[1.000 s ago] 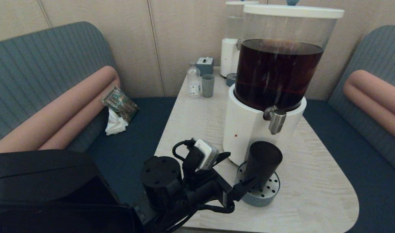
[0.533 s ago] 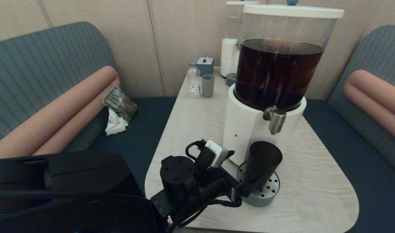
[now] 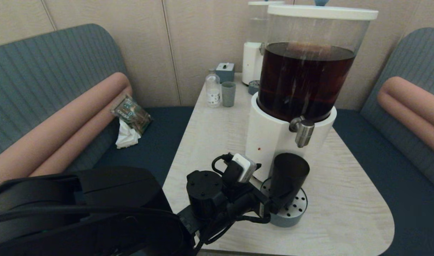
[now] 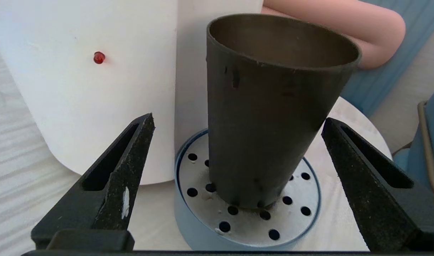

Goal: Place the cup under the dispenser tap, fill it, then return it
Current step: Place the cup next to the water dispenser

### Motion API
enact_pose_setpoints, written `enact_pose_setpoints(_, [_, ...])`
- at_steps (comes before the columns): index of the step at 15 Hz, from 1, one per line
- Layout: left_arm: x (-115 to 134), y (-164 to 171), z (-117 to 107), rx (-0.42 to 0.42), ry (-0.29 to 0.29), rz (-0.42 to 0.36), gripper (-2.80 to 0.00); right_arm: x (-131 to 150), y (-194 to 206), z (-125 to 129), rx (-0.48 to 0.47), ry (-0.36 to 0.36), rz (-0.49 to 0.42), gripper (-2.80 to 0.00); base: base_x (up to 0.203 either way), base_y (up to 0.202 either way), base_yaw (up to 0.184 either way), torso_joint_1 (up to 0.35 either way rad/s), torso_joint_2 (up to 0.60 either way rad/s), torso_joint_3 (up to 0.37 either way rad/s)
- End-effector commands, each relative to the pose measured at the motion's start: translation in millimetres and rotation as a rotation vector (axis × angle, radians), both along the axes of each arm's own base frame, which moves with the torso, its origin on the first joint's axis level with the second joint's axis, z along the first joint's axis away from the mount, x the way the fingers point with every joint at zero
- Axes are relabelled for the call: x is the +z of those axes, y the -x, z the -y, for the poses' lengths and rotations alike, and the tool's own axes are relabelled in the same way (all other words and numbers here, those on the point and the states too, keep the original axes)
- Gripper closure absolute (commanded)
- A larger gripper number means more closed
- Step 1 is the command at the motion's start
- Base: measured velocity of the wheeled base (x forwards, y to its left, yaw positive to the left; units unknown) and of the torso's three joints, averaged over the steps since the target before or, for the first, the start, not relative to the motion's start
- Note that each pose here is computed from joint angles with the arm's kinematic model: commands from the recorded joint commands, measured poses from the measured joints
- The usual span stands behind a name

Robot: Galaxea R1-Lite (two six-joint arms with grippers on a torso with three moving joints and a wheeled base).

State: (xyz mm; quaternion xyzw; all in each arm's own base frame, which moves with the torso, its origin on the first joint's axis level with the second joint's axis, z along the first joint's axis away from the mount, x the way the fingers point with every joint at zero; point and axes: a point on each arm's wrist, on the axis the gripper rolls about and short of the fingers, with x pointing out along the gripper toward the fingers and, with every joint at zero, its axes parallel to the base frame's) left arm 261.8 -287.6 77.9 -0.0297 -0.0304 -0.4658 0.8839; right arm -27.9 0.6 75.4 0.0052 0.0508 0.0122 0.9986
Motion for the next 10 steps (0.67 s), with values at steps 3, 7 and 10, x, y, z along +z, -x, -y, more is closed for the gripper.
enact_pose_setpoints(3, [-3.8,-2.7,2.8,-0.001,0.003,0.002,-2.8,-0.1,-0.1,0.0,0.0,0.0,-0.003,0.0,0.0,0.0,0.0,0.0,0.0,0.0])
enact_pose_setpoints(7, [-5.4,-0.4,0.2,0.004,-0.011,-0.001,-2.8,-0.1,-0.1,0.0,0.0,0.0,-0.003,0.0,0.0,0.0,0.0,0.0,0.0,0.0])
enact_pose_setpoints(10, [-3.9,2.2,-3.1,0.018,-0.015,-0.005,-2.8,-0.1,-0.1,0.0,0.0,0.0,-0.003,0.0,0.0,0.0,0.0,0.0,0.0,0.0])
